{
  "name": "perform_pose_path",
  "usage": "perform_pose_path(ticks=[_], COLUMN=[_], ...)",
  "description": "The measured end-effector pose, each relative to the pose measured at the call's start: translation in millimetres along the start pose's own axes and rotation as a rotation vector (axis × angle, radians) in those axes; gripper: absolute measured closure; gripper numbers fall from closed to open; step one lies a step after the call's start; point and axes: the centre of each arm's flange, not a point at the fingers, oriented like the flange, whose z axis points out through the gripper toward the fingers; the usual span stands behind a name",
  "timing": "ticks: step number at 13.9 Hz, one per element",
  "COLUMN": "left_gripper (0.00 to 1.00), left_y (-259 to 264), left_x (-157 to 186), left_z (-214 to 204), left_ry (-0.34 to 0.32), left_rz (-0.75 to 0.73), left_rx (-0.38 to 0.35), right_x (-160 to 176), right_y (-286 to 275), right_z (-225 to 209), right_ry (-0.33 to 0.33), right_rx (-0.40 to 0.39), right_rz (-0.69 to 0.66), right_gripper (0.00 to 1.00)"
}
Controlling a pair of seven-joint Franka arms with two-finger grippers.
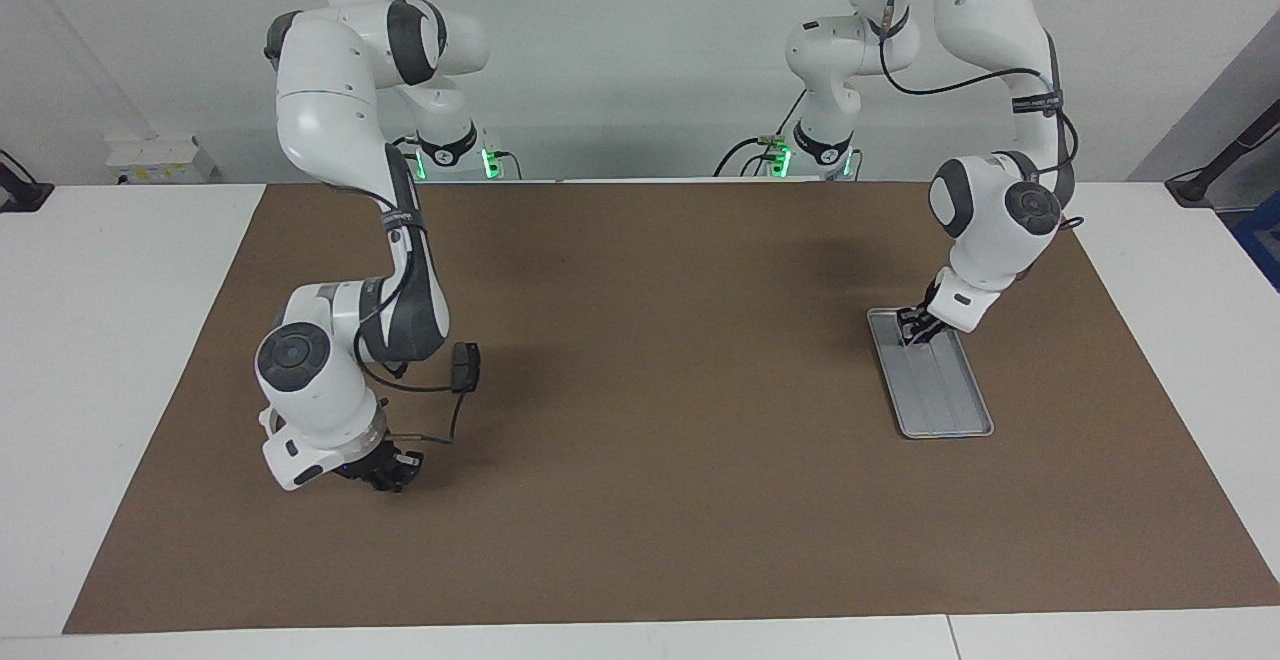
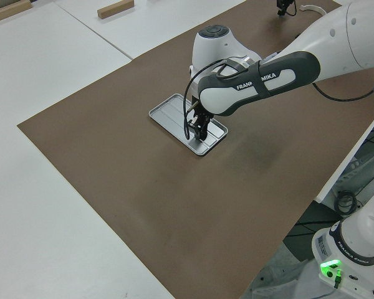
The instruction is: Pick bearing gear from pile to tray
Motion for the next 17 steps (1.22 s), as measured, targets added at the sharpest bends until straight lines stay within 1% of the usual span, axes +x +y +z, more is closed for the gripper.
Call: perform_pose_path(ticks=[1,2,4,5,6,7,9,11,14,17], left_gripper=[0.61,0.56,0.34,0.21,0.05,0.00,0.00,0.00,0.00,0.00], left_y=[0,0,-1,0,0,1,3,6,8,12], left_x=[0,-1,-1,-1,2,5,15,22,23,23], left_z=[1,1,2,1,-2,-10,-32,-50,-52,-52], left_ry=[0.003,0.003,0.000,0.003,0.009,0.017,0.024,0.041,0.044,0.044], left_rz=[0.000,-0.001,-0.001,-0.001,0.000,0.001,0.003,0.006,-0.029,-0.063], left_rx=[0.000,0.000,0.000,0.000,-0.001,-0.001,-0.002,-0.003,-0.004,-0.006], right_x=[-4,-11,-36,-50,-64,-79,-110,-137,-172,-209], right_y=[-11,-27,-72,-97,-122,-148,-199,-241,-289,-336], right_z=[-18,-40,-82,-99,-113,-124,-140,-145,-149,-146], right_ry=[-0.006,-0.011,-0.041,-0.049,-0.054,-0.058,-0.061,-0.068,-0.087,-0.082], right_rx=[0.000,0.017,0.065,0.074,0.085,0.095,0.105,0.105,0.116,0.141], right_rz=[0.030,0.069,0.147,0.190,0.240,0.285,0.371,0.441,0.522,0.595], right_gripper=[0.76,0.76,0.76,0.76,0.76,0.76,0.76,0.76,0.76,0.76])
